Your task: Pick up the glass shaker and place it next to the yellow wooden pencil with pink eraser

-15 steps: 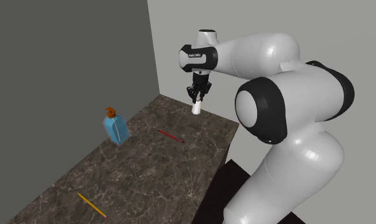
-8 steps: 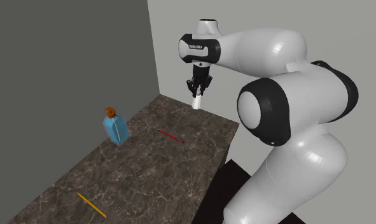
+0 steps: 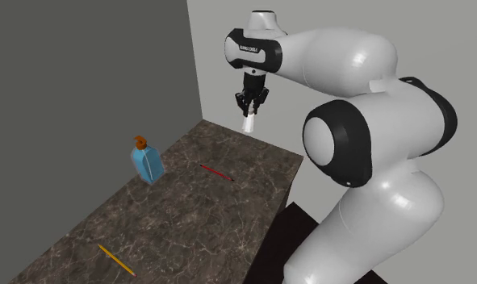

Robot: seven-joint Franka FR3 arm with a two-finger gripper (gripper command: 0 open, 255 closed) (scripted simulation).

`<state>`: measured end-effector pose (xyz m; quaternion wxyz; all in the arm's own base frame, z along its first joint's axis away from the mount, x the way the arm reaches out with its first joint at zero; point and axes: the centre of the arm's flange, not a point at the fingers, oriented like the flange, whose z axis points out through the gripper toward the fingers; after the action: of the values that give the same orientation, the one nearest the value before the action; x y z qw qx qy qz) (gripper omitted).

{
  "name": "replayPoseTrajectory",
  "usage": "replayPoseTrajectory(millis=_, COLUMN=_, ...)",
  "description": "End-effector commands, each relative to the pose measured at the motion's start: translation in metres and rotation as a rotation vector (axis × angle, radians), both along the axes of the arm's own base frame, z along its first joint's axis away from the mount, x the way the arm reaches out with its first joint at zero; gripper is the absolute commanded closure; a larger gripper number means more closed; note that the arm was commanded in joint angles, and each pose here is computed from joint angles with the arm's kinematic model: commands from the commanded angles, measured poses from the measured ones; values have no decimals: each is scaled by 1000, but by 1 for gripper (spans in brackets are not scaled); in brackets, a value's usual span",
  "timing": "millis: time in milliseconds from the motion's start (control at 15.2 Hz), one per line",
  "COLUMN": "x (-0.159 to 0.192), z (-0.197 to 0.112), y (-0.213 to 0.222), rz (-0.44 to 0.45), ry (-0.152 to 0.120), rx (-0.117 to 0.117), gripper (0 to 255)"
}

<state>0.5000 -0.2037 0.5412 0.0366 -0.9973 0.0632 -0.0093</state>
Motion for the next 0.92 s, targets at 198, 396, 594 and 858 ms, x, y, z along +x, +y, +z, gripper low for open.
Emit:
replayPoseTrajectory(millis=198, x=3, z=-7, y=60, rz=0, ry=0, rx=0, gripper=255)
replayPoseTrajectory(millis=396, x=5, z=-13, y=99, rz=0, ry=0, rx=0, gripper=255)
replayPoseTrajectory(millis=594, x=7, z=-19, y=138, rz=0, ry=0, rx=0, gripper=255)
replayPoseTrajectory(millis=858, x=10, z=-26, y=190, rz=0, ry=0, rx=0, gripper=255)
